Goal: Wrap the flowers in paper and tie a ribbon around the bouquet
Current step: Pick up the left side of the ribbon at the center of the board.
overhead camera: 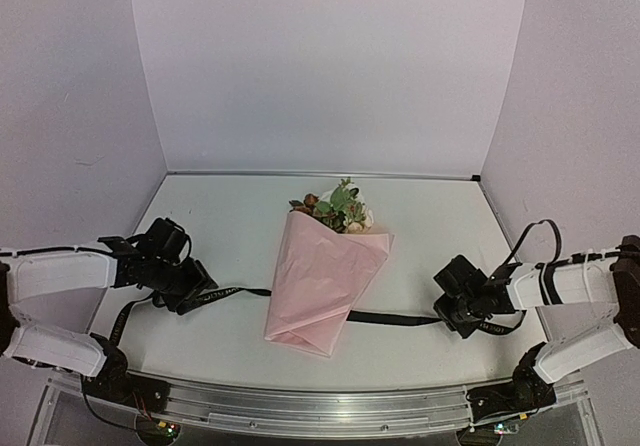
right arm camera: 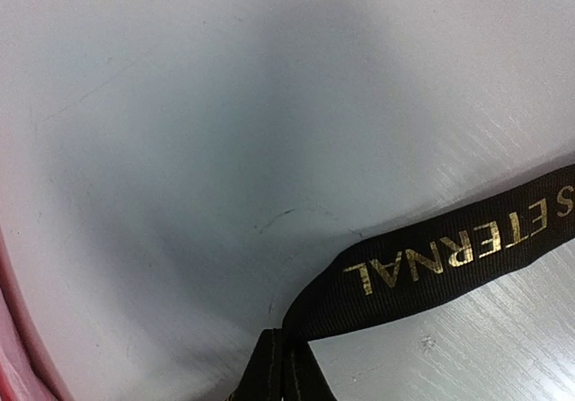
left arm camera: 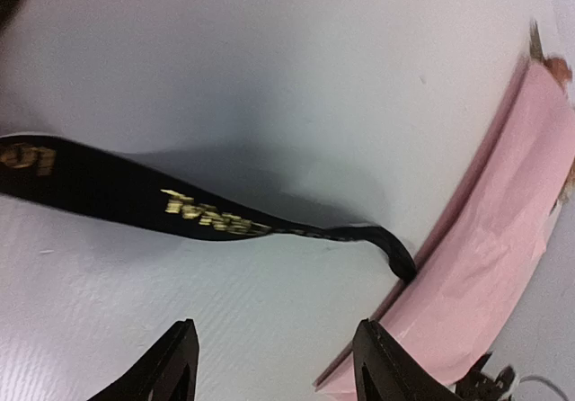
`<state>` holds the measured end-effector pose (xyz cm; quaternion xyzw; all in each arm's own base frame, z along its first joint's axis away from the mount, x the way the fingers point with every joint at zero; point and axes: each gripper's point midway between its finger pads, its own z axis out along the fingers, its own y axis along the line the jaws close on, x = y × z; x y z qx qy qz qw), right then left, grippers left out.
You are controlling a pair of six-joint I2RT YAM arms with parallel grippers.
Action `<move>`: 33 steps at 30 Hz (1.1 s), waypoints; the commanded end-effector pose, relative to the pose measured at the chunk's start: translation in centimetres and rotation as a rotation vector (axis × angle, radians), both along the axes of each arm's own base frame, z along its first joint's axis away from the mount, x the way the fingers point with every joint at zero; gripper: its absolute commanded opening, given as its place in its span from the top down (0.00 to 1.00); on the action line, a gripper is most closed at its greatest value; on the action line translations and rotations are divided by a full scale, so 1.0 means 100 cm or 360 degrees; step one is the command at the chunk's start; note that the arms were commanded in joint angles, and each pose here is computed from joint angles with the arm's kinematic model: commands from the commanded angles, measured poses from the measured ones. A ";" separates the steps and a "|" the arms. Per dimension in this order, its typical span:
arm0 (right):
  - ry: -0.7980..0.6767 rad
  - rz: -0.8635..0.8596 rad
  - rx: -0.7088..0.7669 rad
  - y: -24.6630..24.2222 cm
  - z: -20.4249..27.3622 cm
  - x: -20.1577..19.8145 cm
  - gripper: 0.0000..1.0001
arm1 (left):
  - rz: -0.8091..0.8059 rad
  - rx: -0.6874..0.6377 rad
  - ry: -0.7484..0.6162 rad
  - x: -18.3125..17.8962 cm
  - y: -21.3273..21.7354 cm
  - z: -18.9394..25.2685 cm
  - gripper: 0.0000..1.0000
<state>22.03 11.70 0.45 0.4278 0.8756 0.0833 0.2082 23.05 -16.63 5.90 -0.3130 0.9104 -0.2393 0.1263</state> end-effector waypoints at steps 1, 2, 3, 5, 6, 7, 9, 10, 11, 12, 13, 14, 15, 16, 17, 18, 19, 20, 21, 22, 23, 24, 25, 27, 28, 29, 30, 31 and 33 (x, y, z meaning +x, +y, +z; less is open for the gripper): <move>-0.0031 0.0109 -0.0068 0.002 0.010 0.009 1.00 | 0.0561 0.0293 -0.0058 -0.006 0.072 0.009 0.38; -0.0035 0.0125 -0.0077 0.002 0.010 0.009 1.00 | 0.0608 0.0344 -0.0064 -0.009 0.082 0.010 0.38; -0.0039 0.0139 -0.0086 0.002 0.011 0.010 1.00 | 0.0637 0.0392 -0.0063 -0.011 0.090 0.009 0.38; -0.0046 0.0154 -0.0098 0.001 0.012 0.011 1.00 | 0.0662 0.0474 -0.0050 -0.014 0.104 0.005 0.38; -0.0047 0.0162 -0.0100 0.001 0.013 0.011 1.00 | 0.0664 0.0494 -0.0039 -0.013 0.109 0.001 0.38; -0.0047 0.0167 -0.0098 0.001 0.013 0.011 1.00 | 0.0657 0.0504 -0.0027 -0.011 0.112 -0.003 0.38; -0.0044 0.0178 -0.0093 0.002 0.014 0.012 1.00 | 0.0655 0.0533 0.0003 -0.008 0.117 -0.010 0.39; -0.0043 0.0179 -0.0090 0.003 0.014 0.013 1.00 | 0.0659 0.0556 0.0020 -0.008 0.120 -0.012 0.40; -0.0041 0.0184 -0.0089 0.003 0.014 0.013 1.00 | 0.0669 0.0565 0.0025 -0.006 0.121 -0.013 0.40; -0.0043 0.0189 -0.0088 0.003 0.015 0.014 1.00 | 0.0669 0.0572 0.0024 -0.005 0.122 -0.014 0.41; -0.0044 0.0192 -0.0088 0.003 0.015 0.014 1.00 | 0.0676 0.0580 0.0025 -0.003 0.123 -0.014 0.42; -0.0043 0.0192 -0.0087 0.003 0.015 0.014 1.00 | 0.0681 0.0585 0.0025 -0.002 0.124 -0.016 0.42; -0.0040 0.0191 -0.0088 0.002 0.015 0.014 1.00 | 0.0685 0.0588 0.0033 -0.001 0.125 -0.018 0.43; -0.0037 0.0190 -0.0088 0.002 0.014 0.015 1.00 | 0.0687 0.0594 0.0052 0.000 0.126 -0.021 0.44; -0.0034 0.0187 -0.0086 0.002 0.014 0.015 1.00 | 0.0682 0.0598 0.0068 0.000 0.126 -0.025 0.45; -0.0030 0.0186 -0.0085 0.001 0.014 0.015 1.00 | 0.0682 0.0596 0.0071 0.003 0.125 -0.027 0.45; -0.0029 0.0185 -0.0083 0.001 0.014 0.015 1.00 | 0.0683 0.0598 0.0077 0.004 0.126 -0.029 0.46; -0.0026 0.0182 -0.0081 0.001 0.014 0.016 1.00 | 0.0681 0.0596 0.0085 0.006 0.125 -0.032 0.46; -0.0024 0.0179 -0.0079 0.000 0.014 0.016 1.00 | 0.0682 0.0596 0.0093 0.007 0.125 -0.034 0.47; -0.0024 0.0178 -0.0077 0.000 0.014 0.017 1.00 | 0.0685 0.0600 0.0103 0.008 0.125 -0.035 0.48; -0.0024 0.0178 -0.0077 0.000 0.014 0.017 1.00 | 0.0689 0.0608 0.0109 0.009 0.127 -0.037 0.50; -0.0025 0.0177 -0.0075 0.000 0.014 0.018 1.00 | 0.0693 0.0608 0.0106 0.010 0.127 -0.039 0.51; -0.0025 0.0179 -0.0075 0.000 0.015 0.018 1.00 | 0.0695 0.0604 0.0108 0.011 0.128 -0.041 0.53; -0.0020 0.0182 -0.0075 0.000 0.014 0.019 1.00 | 0.0696 0.0588 0.0104 0.015 0.129 -0.045 0.62; -0.0017 0.0180 -0.0075 0.000 0.014 0.019 1.00 | 0.0688 0.0585 0.0100 0.017 0.129 -0.047 0.68; -0.0013 0.0182 -0.0075 0.000 0.014 0.019 1.00 | 0.0683 0.0582 0.0091 0.021 0.129 -0.048 0.73; -0.0010 0.0182 -0.0077 0.000 0.013 0.020 1.00 | 0.0677 0.0577 0.0078 0.025 0.129 -0.049 0.79; -0.0007 0.0179 -0.0077 -0.001 0.013 0.020 1.00 | 0.0666 0.0571 0.0063 0.029 0.130 -0.050 0.86; -0.0001 0.0178 -0.0078 -0.002 0.013 0.023 1.00 | 0.0636 0.0552 0.0001 0.043 0.127 -0.047 0.98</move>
